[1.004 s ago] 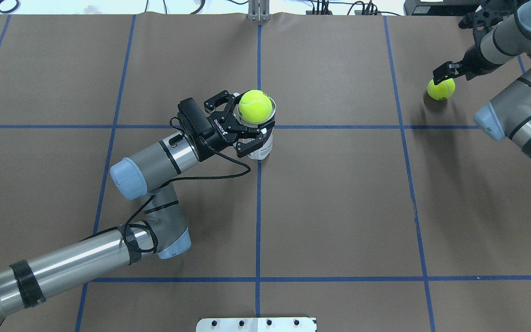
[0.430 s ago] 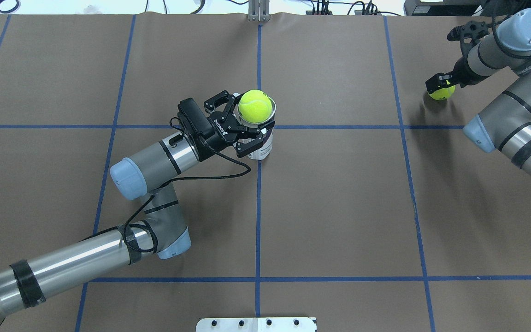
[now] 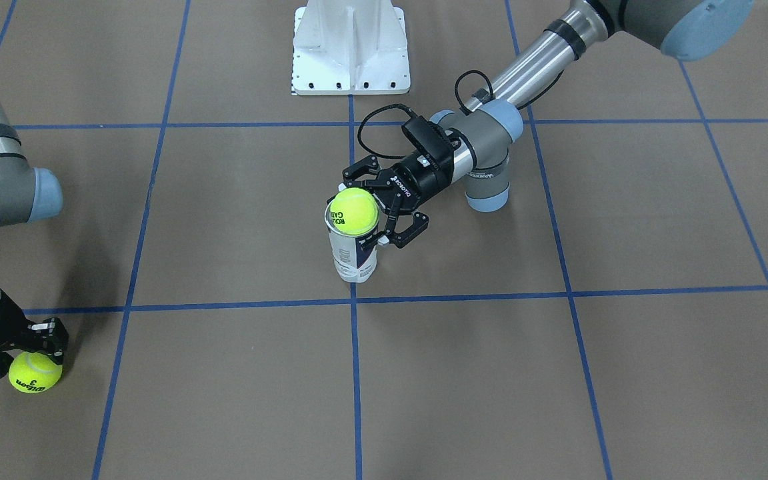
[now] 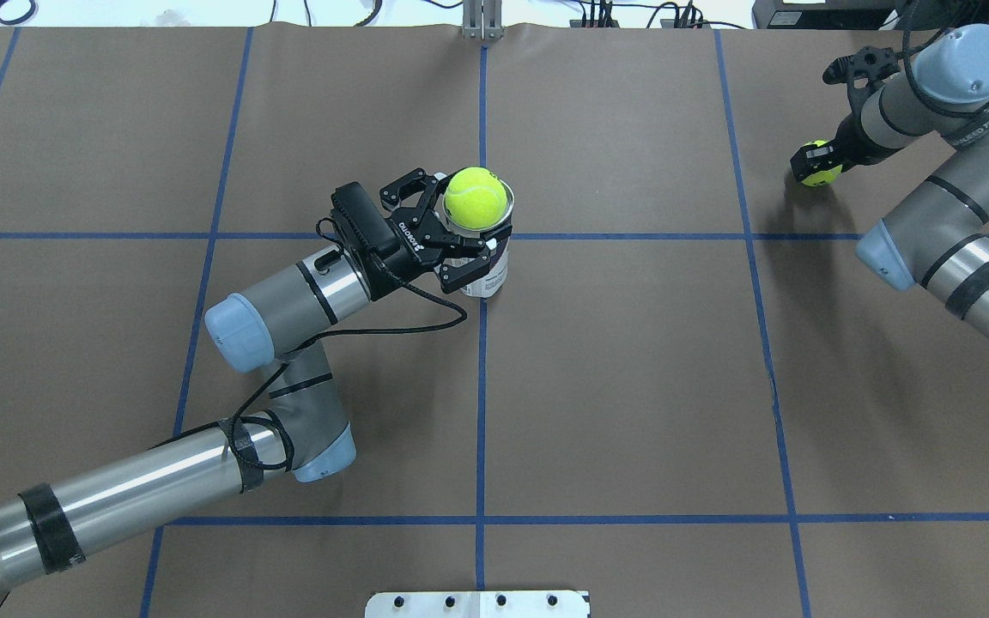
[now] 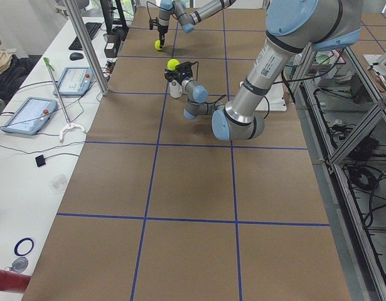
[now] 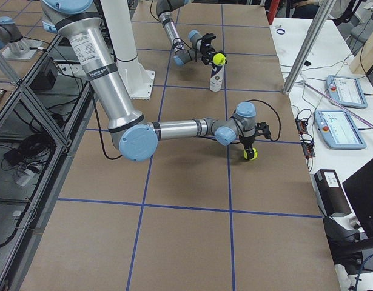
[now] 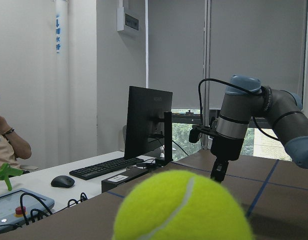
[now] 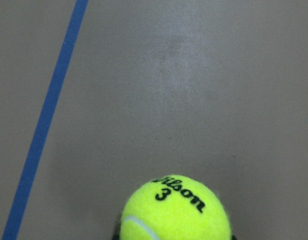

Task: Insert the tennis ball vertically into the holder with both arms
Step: 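Carry the second ball with the right gripper above the can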

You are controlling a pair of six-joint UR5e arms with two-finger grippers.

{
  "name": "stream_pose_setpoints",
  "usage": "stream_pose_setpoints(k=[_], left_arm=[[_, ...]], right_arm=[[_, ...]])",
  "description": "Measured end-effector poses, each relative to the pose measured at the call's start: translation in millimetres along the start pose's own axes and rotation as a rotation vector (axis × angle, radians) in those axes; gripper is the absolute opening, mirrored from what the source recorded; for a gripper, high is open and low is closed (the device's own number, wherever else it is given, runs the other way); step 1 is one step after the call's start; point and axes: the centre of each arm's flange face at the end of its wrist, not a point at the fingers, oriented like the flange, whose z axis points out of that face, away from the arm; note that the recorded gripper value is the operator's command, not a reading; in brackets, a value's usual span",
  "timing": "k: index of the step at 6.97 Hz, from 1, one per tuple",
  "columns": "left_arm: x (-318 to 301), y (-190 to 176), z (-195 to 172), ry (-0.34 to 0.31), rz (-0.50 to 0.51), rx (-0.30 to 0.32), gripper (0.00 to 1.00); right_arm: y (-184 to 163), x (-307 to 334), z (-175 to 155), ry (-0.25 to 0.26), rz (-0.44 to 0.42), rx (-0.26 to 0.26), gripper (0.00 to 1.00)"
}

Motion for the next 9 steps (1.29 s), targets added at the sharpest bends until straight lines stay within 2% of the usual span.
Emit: stream_pose_setpoints(k=[1,2,4,7,9], left_arm=[[0,0,0,0.001,0.000,0.000,0.93],[0,0,0,0.001,0.000,0.000,0.93],[1,1,-1,0.002,-0.001,-0.001,0.93],[3,1,0,0.004,-0.002,-0.001,0.93],[3,1,0,0.004,-0.003,0.000,0.93]], right_arm=[[-7,-10,-12,-0.019,0.008,0.018,0.00],[-15,-27,-32,-0.055,0.051,0.038,0.00],[-30,-79,-90,-0.141,0.206,0.057,0.00],[-16,-197,-215,-0.207,0.443,0.013,0.00],[-12,-281,-276,-0.257,0.577,-0.012,0.00]])
